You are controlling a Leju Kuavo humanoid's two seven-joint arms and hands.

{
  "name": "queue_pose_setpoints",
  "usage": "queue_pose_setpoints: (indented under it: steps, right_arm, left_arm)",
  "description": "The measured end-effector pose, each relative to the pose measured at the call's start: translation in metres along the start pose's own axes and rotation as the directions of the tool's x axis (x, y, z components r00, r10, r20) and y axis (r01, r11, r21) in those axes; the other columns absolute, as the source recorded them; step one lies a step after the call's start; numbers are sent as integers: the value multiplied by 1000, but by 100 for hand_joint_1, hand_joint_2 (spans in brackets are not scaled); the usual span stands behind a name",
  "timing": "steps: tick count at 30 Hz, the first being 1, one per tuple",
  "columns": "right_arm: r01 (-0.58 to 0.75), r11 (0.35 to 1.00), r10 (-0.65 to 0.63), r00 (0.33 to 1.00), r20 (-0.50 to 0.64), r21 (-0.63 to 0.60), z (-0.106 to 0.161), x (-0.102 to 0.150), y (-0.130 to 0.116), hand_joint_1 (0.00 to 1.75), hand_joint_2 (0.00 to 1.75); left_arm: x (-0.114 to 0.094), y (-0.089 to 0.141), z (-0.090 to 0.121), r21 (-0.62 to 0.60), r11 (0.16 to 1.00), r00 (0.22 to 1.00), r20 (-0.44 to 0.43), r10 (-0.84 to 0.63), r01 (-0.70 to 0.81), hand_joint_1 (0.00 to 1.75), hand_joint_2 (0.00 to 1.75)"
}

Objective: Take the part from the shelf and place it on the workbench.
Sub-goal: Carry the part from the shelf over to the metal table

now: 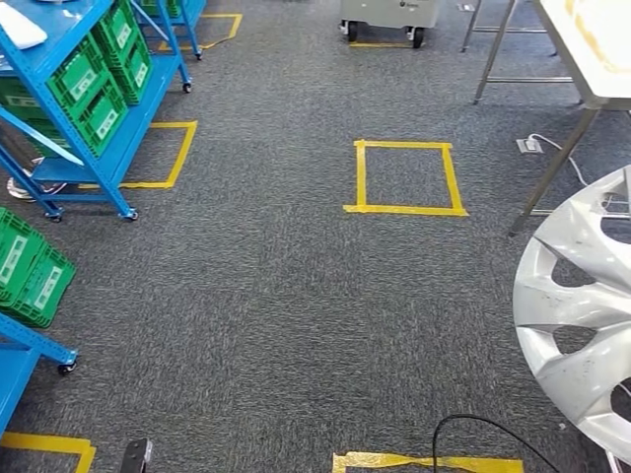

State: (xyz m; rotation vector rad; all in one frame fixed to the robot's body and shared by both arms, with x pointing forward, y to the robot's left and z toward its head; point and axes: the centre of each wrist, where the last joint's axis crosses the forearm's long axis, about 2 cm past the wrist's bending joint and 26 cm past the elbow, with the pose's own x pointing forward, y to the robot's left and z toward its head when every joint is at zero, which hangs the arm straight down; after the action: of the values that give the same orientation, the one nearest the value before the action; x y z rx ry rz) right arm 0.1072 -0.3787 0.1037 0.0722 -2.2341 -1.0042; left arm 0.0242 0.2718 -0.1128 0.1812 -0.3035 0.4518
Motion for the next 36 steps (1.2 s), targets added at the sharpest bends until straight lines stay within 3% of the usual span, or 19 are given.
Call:
queue_pose_setpoints:
  steps: [36]
  right_arm:
    - [31, 999, -31, 999, -7, -17, 1, -2, 5, 175, 175]
  left_arm:
    - [2, -2, 0, -10, 1000, 1000, -7, 3, -3, 0, 175]
